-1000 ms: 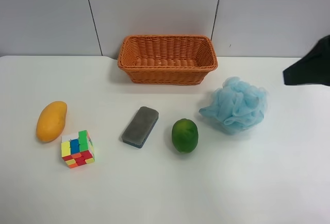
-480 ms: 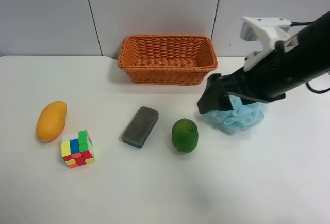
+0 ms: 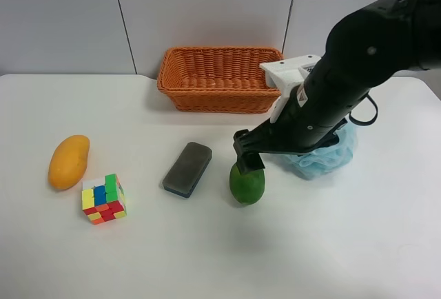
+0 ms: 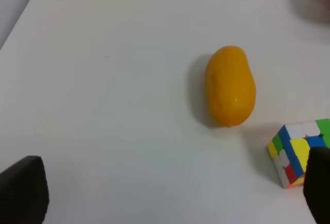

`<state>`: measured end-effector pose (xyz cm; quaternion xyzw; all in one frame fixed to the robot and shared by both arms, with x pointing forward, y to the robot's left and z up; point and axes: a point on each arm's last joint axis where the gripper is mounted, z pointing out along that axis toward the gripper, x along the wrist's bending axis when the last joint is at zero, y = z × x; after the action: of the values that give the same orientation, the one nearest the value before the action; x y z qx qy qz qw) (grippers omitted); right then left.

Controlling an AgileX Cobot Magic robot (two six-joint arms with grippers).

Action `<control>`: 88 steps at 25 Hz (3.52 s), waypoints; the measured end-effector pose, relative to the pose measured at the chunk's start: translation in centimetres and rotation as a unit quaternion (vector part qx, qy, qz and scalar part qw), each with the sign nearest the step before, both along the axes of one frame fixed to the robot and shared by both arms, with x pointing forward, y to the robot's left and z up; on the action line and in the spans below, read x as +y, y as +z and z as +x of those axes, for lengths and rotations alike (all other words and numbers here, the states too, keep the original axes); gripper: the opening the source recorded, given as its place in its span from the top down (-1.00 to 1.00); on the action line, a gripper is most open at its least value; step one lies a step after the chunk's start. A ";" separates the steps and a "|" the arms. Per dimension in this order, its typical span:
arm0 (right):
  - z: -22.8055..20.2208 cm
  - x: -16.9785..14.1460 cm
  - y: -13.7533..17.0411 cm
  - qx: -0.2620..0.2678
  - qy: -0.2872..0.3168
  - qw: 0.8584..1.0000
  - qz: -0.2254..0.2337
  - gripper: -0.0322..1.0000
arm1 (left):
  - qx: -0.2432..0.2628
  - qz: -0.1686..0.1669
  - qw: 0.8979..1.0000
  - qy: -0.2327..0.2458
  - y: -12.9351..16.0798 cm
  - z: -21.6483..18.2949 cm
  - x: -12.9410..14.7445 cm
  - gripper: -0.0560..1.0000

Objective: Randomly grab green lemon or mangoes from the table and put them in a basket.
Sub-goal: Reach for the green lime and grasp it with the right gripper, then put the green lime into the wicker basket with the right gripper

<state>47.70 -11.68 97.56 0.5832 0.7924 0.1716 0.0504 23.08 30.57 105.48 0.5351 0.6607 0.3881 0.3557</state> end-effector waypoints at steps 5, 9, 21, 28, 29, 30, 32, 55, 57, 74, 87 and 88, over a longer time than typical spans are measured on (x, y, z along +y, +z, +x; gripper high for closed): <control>1.1 0.7 -2.8 0.006 0.001 1.000 -0.009 -0.98 | 0.000 0.000 1.000 0.000 0.0 0.0 0.0 -0.99; 1.6 1.2 -4.5 0.008 0.001 1.000 -0.010 -0.98 | 0.000 0.000 1.000 0.000 0.0 0.0 0.0 -0.99; 2.9 2.6 -6.3 0.025 0.002 1.000 -0.018 -0.98 | 0.000 0.000 1.000 0.000 0.0 0.0 0.0 -0.99; 3.1 2.8 -7.4 0.040 0.000 0.999 -0.027 -0.98 | 0.000 0.000 1.000 0.000 0.0 0.0 0.0 -0.99; 3.1 2.8 -7.4 0.041 -0.001 0.999 -0.027 -0.98 | 0.000 0.000 1.000 0.000 0.0 0.0 0.0 -0.99; 3.1 2.8 -7.5 0.042 -0.001 0.999 -0.028 -0.98 | 0.000 0.000 1.000 0.000 0.0 0.0 0.0 -0.99; 3.1 2.8 -7.8 0.045 -0.001 0.999 -0.030 -0.98 | 0.000 0.000 1.000 0.000 0.0 0.0 0.0 -0.99; 2.9 2.8 -7.9 0.059 -0.008 0.998 -0.031 -0.37 | 0.000 0.000 1.000 0.000 0.0 0.0 0.0 -0.99; 3.0 2.8 -7.8 0.060 -0.008 0.998 -0.031 -0.37 | 0.000 0.000 1.000 0.000 0.0 0.0 0.0 -0.99; 10.7 6.8 6.8 -0.129 0.035 0.991 -0.032 -0.37 | 0.000 0.000 1.000 0.000 0.0 0.0 0.0 -0.99; 17.5 2.6 10.0 -0.267 -0.060 0.962 0.010 -0.37 | 0.000 0.000 1.000 0.000 0.0 0.0 0.0 -0.99; 18.0 2.4 9.2 -0.264 -0.061 0.963 0.006 -0.37 | 0.000 0.000 1.000 0.000 0.0 0.0 0.0 -0.99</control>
<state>65.75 -9.27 106.76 0.5647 0.7129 0.3206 0.2649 23.08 30.57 105.48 0.5351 0.6607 0.3881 0.3558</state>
